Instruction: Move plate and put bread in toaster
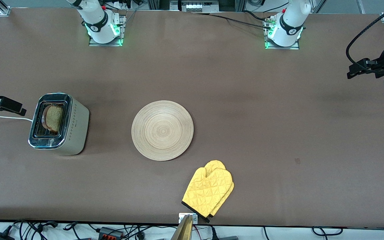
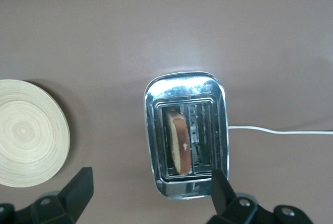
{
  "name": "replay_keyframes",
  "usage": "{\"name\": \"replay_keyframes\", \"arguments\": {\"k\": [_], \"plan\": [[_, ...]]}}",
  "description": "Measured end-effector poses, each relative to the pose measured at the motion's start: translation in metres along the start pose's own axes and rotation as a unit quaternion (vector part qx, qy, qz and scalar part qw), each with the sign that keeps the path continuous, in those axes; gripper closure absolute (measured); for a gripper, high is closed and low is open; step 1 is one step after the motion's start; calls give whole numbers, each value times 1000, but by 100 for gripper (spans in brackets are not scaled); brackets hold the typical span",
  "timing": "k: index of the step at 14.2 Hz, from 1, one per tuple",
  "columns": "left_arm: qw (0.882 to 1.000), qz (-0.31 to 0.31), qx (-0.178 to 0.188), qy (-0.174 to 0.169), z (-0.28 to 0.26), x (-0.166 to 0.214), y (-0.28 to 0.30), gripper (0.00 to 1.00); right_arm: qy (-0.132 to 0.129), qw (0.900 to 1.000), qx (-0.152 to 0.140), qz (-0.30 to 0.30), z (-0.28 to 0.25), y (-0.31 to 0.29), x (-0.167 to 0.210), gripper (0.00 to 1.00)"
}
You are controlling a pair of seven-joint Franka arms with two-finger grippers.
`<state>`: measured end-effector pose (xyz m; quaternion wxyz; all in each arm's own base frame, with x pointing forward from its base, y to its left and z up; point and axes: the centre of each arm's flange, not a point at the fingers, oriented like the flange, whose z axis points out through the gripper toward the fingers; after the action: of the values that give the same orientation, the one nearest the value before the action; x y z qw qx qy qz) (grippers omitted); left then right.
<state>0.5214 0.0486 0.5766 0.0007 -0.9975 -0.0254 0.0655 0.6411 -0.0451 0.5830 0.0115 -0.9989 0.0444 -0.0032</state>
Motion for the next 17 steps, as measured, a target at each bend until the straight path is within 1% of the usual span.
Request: {"name": "replay_keyframes", "arguments": {"k": [4, 6, 9, 11, 14, 17], "plan": [[1000, -6, 0, -1, 1, -3, 0, 0, -4, 1000, 1, -7, -2, 2, -9, 0], [1000, -6, 0, -1, 1, -4, 0, 0, -3, 1000, 2, -8, -2, 1, -26, 0], [1000, -6, 0, -2, 1, -4, 1, 0, 9, 1000, 3, -10, 6, 1, -61, 0], [1000, -5, 0, -2, 1, -4, 2, 0, 6, 1000, 3, -17, 7, 2, -79, 0], [1000, -4, 0, -2, 1, -4, 3, 0, 11, 1000, 3, -24, 0, 2, -87, 0], [1000, -3, 0, -2, 1, -4, 3, 0, 0, 1000, 3, -25, -3, 2, -92, 0]]}}
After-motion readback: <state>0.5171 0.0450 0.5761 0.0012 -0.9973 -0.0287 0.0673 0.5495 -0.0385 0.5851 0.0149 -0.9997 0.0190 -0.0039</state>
